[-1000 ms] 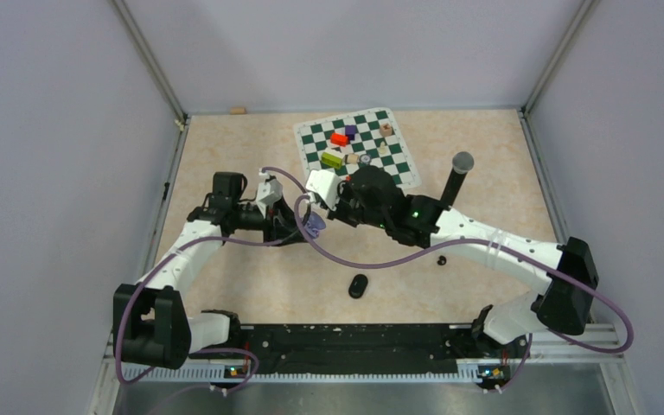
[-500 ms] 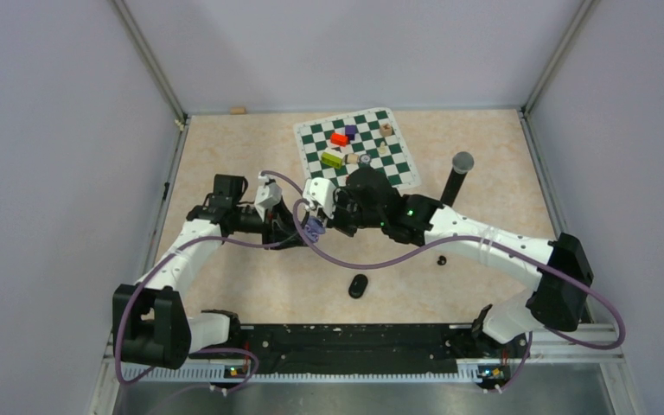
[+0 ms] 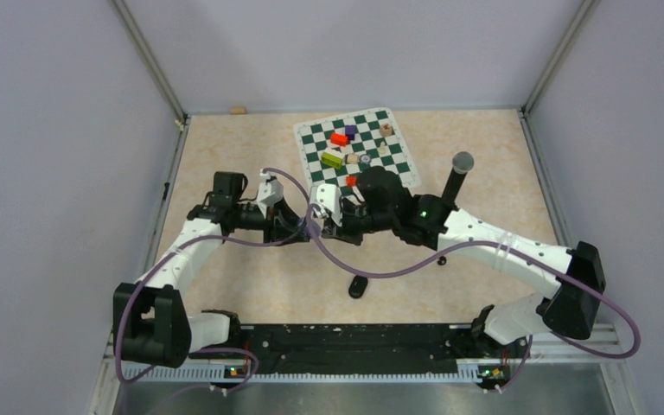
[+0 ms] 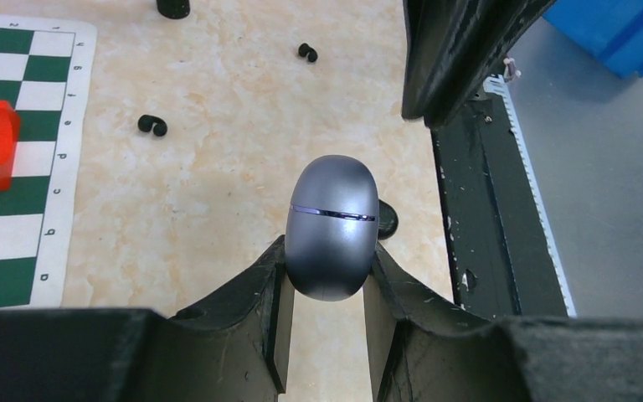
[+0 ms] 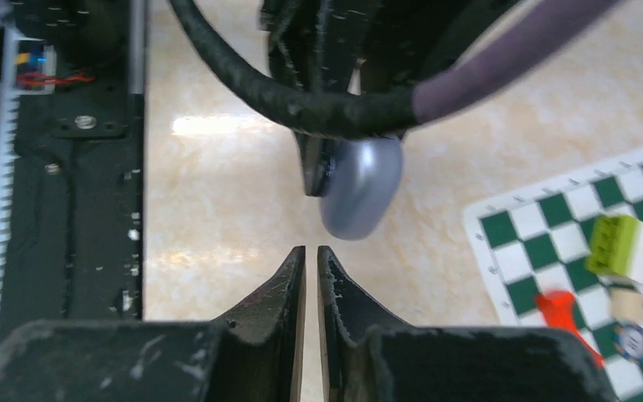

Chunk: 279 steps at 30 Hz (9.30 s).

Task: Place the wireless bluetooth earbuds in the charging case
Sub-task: Close the charging case, then place the charging case at the center of the board, then pick up the charging case at the center of the board.

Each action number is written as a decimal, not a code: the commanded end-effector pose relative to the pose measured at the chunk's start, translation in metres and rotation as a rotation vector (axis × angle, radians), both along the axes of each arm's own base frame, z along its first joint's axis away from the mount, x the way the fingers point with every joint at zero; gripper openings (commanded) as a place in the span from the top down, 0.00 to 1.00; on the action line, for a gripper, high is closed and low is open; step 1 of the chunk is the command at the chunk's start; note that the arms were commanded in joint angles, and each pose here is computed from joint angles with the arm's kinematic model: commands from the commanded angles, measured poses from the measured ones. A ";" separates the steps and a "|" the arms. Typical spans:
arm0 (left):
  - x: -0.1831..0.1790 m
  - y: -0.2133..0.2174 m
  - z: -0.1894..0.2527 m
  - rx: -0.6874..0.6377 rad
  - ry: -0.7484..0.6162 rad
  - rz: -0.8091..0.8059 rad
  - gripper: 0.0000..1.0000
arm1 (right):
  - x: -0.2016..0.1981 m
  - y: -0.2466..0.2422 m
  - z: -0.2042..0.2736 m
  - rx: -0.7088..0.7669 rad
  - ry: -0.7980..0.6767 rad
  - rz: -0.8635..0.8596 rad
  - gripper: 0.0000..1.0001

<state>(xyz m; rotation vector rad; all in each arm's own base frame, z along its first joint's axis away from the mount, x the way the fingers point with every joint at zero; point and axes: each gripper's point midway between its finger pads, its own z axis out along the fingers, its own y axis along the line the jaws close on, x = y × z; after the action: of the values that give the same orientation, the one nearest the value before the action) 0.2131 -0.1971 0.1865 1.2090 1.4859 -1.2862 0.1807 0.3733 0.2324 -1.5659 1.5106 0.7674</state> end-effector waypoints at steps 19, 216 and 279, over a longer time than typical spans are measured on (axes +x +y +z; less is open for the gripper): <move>0.131 0.035 -0.105 0.451 0.448 0.547 1.00 | 0.174 -0.174 0.105 0.241 -0.405 -1.004 0.01; -0.014 0.097 0.018 0.146 -0.246 0.412 0.01 | 0.079 -0.091 -0.114 -0.341 -0.704 -0.246 0.01; -0.014 0.100 0.018 0.128 -0.227 0.411 0.01 | -0.009 -0.038 -0.140 -0.261 -0.388 0.055 0.01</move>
<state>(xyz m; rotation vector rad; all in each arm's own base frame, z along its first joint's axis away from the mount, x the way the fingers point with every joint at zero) 0.1947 -0.0963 0.1883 1.0092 1.6209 -0.7796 0.1851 0.3144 0.0914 -1.8102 1.3524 0.2280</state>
